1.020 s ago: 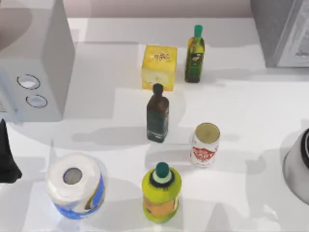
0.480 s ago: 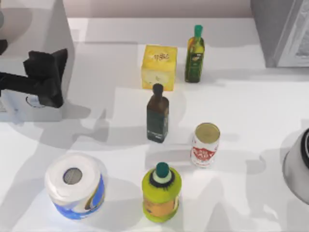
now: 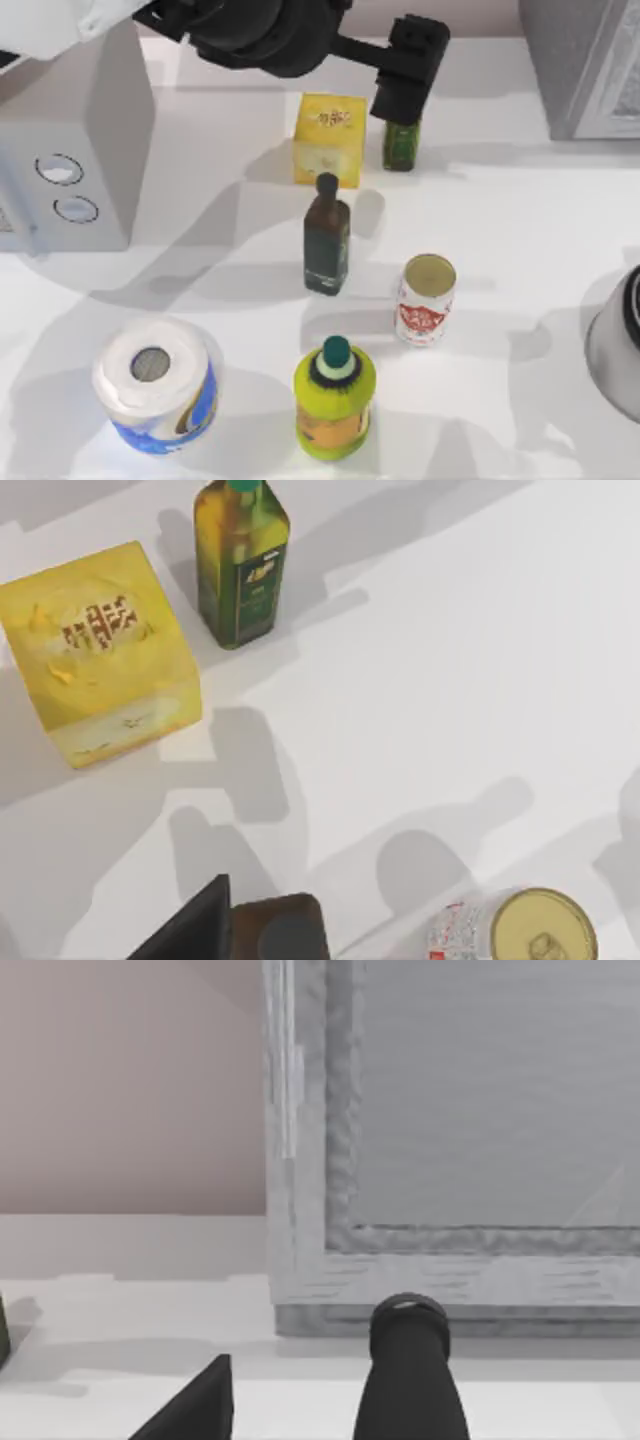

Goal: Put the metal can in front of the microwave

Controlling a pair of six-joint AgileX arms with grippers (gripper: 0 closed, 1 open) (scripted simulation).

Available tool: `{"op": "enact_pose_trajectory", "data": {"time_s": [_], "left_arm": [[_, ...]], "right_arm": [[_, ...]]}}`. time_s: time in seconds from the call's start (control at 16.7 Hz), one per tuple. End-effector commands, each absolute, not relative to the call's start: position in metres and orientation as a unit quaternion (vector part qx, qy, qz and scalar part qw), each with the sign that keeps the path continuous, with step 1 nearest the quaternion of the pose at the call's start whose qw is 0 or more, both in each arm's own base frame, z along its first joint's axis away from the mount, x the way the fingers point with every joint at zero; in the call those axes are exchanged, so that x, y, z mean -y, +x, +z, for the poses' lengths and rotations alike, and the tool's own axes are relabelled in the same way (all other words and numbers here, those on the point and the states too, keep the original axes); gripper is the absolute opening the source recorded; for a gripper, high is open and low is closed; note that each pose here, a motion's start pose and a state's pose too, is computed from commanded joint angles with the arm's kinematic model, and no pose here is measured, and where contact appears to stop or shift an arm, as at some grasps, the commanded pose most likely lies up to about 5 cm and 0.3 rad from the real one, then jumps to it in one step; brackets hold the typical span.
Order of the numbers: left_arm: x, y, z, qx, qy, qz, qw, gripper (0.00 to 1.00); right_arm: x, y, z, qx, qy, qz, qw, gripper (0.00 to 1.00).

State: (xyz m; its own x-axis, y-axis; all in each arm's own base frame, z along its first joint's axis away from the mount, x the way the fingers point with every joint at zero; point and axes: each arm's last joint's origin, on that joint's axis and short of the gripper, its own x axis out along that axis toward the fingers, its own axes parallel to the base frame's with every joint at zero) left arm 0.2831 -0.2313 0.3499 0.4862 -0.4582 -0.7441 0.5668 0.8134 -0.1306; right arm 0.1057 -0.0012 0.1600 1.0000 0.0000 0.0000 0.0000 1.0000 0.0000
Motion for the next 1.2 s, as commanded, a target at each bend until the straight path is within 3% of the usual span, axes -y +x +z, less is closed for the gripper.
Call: {"op": "enact_pose_trajectory", "data": {"time_s": [0.3,0.72,1.2], "left_arm": [[0.318,0.308,0.3,-0.525,0.158,-0.311,0.777,1.0],[0.362,0.312,0.232,-0.632,0.259,-0.285,0.673,1.0],[0.366,0.314,0.217,-0.651,0.275,-0.275,0.651,1.0]], "right_arm": [[0.001,0.106,0.16,0.0,0.0,0.0,1.0,1.0],[0.001,0.106,0.16,0.0,0.0,0.0,1.0,1.0],[0.001,0.106,0.16,0.0,0.0,0.0,1.0,1.0]]}}
